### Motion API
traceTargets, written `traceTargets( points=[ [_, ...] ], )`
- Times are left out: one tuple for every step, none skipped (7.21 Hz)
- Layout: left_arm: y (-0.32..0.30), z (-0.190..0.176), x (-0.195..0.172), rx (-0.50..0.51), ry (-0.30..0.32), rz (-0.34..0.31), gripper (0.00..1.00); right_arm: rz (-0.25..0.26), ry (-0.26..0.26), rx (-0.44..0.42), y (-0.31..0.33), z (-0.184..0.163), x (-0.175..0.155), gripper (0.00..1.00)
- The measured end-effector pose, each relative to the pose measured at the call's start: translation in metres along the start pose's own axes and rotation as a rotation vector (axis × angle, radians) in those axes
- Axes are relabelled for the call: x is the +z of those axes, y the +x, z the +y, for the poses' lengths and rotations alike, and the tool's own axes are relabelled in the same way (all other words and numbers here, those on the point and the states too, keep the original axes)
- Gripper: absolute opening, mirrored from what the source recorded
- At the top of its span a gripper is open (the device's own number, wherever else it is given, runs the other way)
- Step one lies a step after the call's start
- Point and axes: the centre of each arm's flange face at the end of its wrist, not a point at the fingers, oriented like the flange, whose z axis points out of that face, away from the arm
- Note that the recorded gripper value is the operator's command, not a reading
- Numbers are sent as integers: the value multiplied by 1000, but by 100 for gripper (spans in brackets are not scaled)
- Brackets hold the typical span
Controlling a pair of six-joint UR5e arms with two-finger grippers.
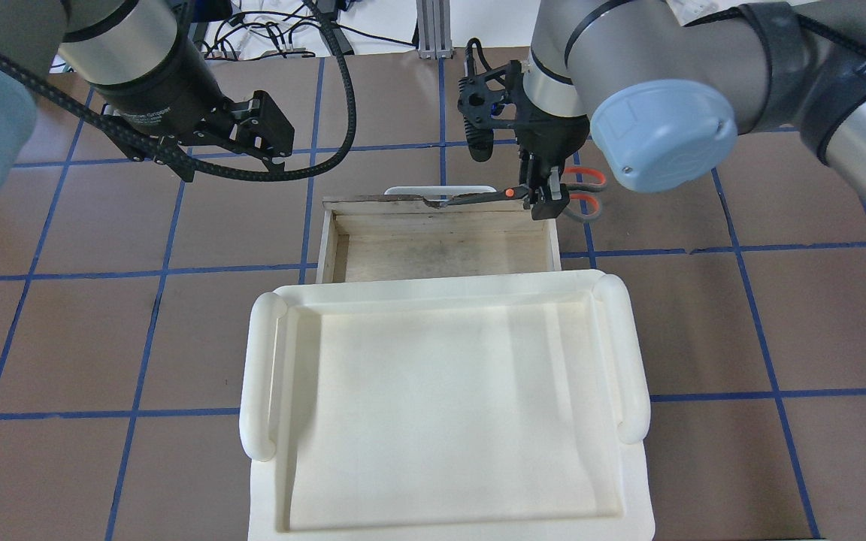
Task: Put scissors in drawer and close it
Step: 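Lift the scissors with the right gripper and carry them over the drawer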
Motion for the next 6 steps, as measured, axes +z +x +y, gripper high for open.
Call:
traceTargets(
  points=[
    [0, 2, -2, 1, 4, -2, 100, -1, 2, 11, -9, -16, 6, 0],
    [0, 3, -4, 2, 7, -3, 100, 5, 3, 22, -18, -31, 15, 0],
    [0, 3, -5, 1, 7, -2, 100, 10, 5, 39, -26, -45, 23, 0],
    [-1, 3, -4, 0, 7, -2, 100, 17, 8, 49, -30, -55, 28, 0],
    [-1, 3, -4, 0, 7, -1, 100, 24, 11, 61, -32, -62, 31, 0],
    [-1, 3, -5, 0, 8, -1, 100, 23, 11, 79, -33, -68, 34, 0]
  ],
)
